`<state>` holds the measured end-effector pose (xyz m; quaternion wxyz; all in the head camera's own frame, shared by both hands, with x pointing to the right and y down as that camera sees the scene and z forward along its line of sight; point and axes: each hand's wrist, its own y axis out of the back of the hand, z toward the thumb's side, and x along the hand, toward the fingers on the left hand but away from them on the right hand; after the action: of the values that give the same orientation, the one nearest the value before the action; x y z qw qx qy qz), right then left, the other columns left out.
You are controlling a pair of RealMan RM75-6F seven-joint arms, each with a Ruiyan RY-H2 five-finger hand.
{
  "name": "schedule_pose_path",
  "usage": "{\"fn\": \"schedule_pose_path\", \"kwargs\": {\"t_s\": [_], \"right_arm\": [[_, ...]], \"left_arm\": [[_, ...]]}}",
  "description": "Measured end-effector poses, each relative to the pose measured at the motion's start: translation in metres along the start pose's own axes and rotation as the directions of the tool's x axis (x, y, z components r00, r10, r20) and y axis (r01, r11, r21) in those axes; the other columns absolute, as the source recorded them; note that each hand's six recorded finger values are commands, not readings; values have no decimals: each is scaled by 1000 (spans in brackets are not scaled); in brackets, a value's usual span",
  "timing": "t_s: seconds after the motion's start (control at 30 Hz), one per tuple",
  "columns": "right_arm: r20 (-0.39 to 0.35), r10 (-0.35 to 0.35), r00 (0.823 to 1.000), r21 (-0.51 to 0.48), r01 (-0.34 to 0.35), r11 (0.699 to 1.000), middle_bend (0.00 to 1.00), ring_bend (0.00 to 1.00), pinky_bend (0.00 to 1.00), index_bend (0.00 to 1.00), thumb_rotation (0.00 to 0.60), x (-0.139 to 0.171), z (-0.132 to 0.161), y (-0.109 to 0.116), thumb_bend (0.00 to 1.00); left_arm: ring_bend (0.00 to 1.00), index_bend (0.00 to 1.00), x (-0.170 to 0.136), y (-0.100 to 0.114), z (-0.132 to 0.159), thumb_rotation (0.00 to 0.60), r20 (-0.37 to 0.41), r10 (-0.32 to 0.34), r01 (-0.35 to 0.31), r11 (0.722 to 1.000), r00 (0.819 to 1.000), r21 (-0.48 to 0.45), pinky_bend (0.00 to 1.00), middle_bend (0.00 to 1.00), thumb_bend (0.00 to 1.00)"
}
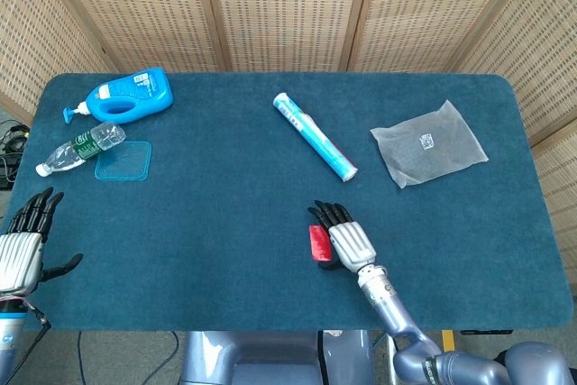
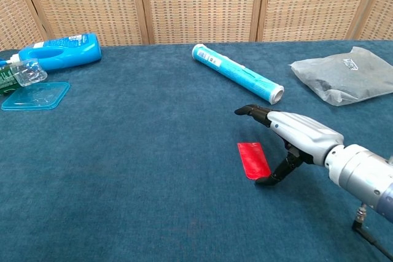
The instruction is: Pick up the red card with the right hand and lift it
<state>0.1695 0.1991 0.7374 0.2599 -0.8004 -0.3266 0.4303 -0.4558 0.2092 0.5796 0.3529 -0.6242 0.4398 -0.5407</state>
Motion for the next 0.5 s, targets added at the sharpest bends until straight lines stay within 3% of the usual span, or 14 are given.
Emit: {"fn": "schedule_pose_path", "kwargs": {"t_s": [0.23, 0.5], "right_arm": [[9, -5, 1000, 9, 5, 1000, 0, 0, 0, 0, 600, -3, -2, -1, 124], [11, -28, 1000, -10, 28, 1000, 0, 0, 0, 0, 600, -7, 0, 0, 343]], "left_arm": [[0, 0, 0, 0, 0, 600, 0, 1, -1, 1000, 1000, -2, 104, 0, 190], [0, 0, 0, 1, 0, 600, 1, 3, -3, 1000, 1000, -5, 104, 0, 189]]}}
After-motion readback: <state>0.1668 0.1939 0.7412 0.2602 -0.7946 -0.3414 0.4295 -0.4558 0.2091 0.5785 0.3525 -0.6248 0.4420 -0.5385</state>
